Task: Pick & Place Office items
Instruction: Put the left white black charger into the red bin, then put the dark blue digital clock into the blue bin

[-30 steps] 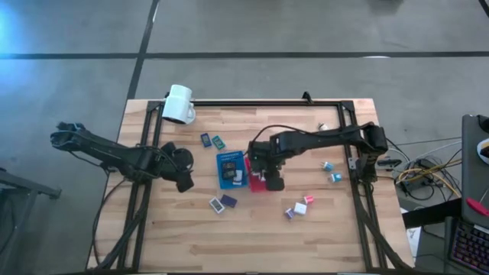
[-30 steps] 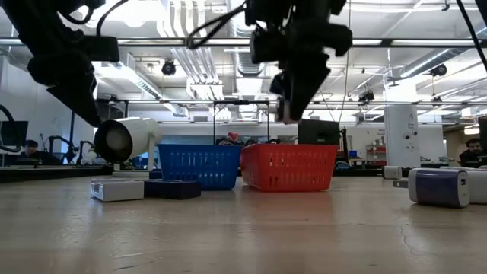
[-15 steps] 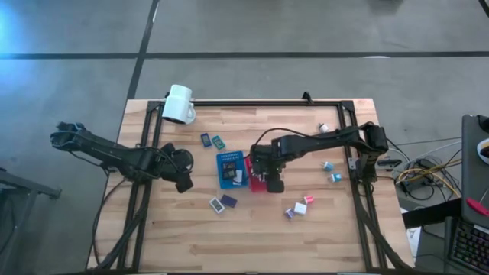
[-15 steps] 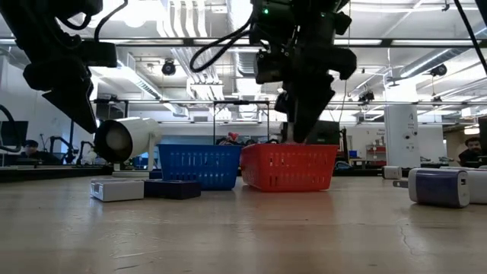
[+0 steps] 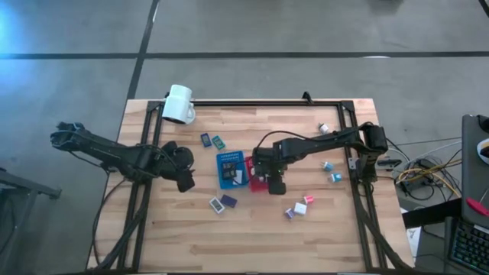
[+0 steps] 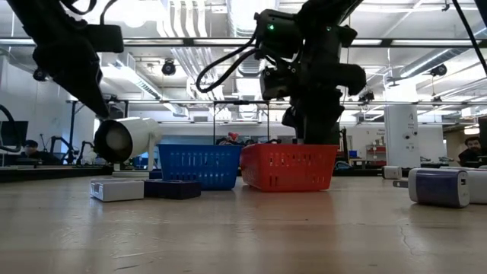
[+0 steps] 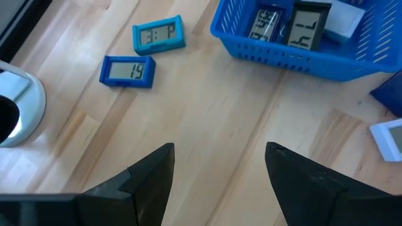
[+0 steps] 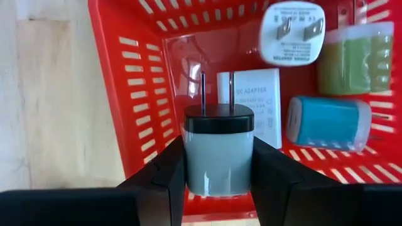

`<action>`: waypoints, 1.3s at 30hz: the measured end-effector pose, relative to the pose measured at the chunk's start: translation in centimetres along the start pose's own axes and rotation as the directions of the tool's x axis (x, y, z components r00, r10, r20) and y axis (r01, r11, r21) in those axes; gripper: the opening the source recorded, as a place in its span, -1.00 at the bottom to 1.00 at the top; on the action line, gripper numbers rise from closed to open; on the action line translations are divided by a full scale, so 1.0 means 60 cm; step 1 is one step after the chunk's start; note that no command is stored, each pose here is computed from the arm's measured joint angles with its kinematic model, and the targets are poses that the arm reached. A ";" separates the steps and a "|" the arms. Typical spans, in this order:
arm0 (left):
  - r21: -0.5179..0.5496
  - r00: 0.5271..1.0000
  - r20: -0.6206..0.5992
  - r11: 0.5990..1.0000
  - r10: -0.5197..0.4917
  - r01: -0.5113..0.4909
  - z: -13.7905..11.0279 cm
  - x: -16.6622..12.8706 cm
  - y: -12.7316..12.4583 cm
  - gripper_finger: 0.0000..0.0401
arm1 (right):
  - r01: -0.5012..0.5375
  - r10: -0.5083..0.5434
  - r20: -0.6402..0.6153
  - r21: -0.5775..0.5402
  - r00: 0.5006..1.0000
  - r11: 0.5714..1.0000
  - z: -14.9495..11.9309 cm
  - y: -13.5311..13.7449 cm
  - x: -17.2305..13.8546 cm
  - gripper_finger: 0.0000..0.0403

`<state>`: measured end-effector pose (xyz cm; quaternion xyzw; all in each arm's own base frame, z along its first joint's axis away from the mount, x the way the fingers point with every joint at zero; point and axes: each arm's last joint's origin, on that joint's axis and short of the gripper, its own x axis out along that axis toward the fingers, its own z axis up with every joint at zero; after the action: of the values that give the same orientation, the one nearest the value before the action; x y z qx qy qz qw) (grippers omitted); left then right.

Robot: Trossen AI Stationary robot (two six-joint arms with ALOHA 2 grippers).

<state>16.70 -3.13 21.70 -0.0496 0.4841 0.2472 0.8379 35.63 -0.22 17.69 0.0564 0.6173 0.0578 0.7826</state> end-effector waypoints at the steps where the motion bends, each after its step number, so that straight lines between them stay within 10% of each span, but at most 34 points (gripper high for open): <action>1: 0.002 1.000 0.002 1.000 -0.001 0.001 0.001 -0.001 0.000 0.25 | 0.000 0.000 0.004 0.000 1.000 1.000 0.000 0.000 0.002 -0.40; 7: 0.007 1.000 0.008 1.000 -0.005 0.005 0.004 -0.004 -0.001 0.25 | -0.008 0.004 0.116 0.033 0.993 0.999 0.012 -0.002 0.009 -0.33; 17: 0.009 1.000 0.008 1.000 -0.004 0.004 0.004 -0.004 0.000 0.25 | -0.041 0.028 0.137 0.092 0.990 0.995 0.016 0.000 0.008 0.78; 30: 0.016 1.000 0.008 1.000 -0.004 0.004 0.004 -0.004 0.000 0.25 | -0.005 0.005 -0.004 0.090 1.000 0.996 0.022 0.009 -0.051 0.85; 39: 0.017 1.000 0.008 1.000 -0.004 0.004 0.004 -0.004 0.000 0.25 | 0.325 -0.323 -0.064 0.027 0.944 0.945 0.035 0.004 -0.148 0.85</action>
<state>16.80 -3.16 22.02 -0.0424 0.4829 0.2416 0.8406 35.61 -1.43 26.77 -0.0331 0.6419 -0.0814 0.7618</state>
